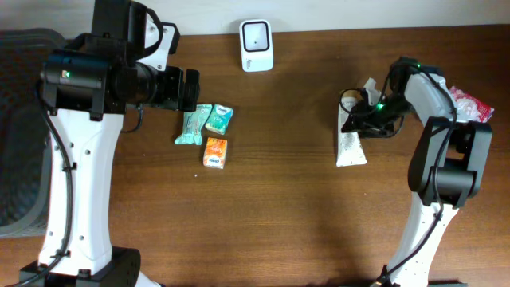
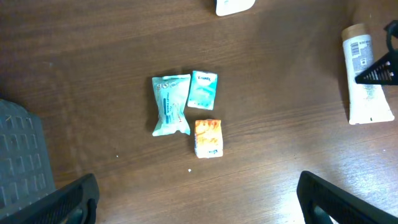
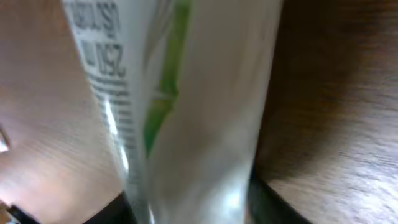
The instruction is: Scan the item barcode
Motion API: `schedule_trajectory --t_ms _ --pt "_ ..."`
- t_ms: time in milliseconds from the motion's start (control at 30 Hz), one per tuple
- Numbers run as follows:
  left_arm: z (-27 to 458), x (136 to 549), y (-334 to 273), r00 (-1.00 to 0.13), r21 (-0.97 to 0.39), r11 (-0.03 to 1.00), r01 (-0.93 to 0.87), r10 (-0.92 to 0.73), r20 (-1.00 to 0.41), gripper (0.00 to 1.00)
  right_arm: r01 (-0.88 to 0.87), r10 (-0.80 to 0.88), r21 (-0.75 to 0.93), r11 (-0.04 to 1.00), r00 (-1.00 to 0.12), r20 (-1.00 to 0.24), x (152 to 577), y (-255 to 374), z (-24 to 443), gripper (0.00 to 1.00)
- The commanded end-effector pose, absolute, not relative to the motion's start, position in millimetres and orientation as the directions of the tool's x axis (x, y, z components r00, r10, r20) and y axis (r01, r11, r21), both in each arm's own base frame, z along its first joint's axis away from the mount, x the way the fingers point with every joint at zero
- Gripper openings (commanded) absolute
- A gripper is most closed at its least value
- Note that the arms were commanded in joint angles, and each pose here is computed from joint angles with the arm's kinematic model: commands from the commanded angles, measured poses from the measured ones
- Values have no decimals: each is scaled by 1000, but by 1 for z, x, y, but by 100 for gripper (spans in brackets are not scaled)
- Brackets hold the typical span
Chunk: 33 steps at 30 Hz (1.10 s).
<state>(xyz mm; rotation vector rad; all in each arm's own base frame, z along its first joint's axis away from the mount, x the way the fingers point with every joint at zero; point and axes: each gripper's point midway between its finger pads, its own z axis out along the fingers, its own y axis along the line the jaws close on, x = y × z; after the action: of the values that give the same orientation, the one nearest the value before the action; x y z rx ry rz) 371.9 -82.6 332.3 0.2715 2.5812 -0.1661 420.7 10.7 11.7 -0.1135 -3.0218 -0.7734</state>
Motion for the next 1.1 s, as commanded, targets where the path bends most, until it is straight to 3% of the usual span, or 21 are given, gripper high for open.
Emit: schedule_trajectory --t_ms 0,100,233,367,500,800,933,1067 --pt "338 370 -84 -825 -62 969 238 168 -539 99 87 71 615 784 -996 51 418 35 16 4" --pt "338 370 -84 -825 -62 969 238 168 -539 99 40 75 765 643 -997 -11 434 60 57 4" --pt "338 370 -84 -825 -62 969 238 168 -539 99 -245 -8 893 377 -965 -262 444 107 147 4" --pt "338 370 -84 -825 -62 969 238 168 -539 99 -593 -161 778 207 -805 -571 424 167 190 4" --pt "338 370 -84 -825 -62 969 238 168 -539 99 -753 -219 654 68 -651 -726 415 218 203 4" --pt "338 370 -84 -825 -62 969 238 168 -539 99 -716 -219 690 106 -694 -686 427 228 201 4" --pt "338 370 -84 -825 -62 969 238 168 -539 99 -616 -263 718 326 -788 -557 442 221 170 4" --pt "338 370 -84 -825 -62 969 238 168 -539 99 -639 -278 703 312 -769 -576 441 231 171 4"
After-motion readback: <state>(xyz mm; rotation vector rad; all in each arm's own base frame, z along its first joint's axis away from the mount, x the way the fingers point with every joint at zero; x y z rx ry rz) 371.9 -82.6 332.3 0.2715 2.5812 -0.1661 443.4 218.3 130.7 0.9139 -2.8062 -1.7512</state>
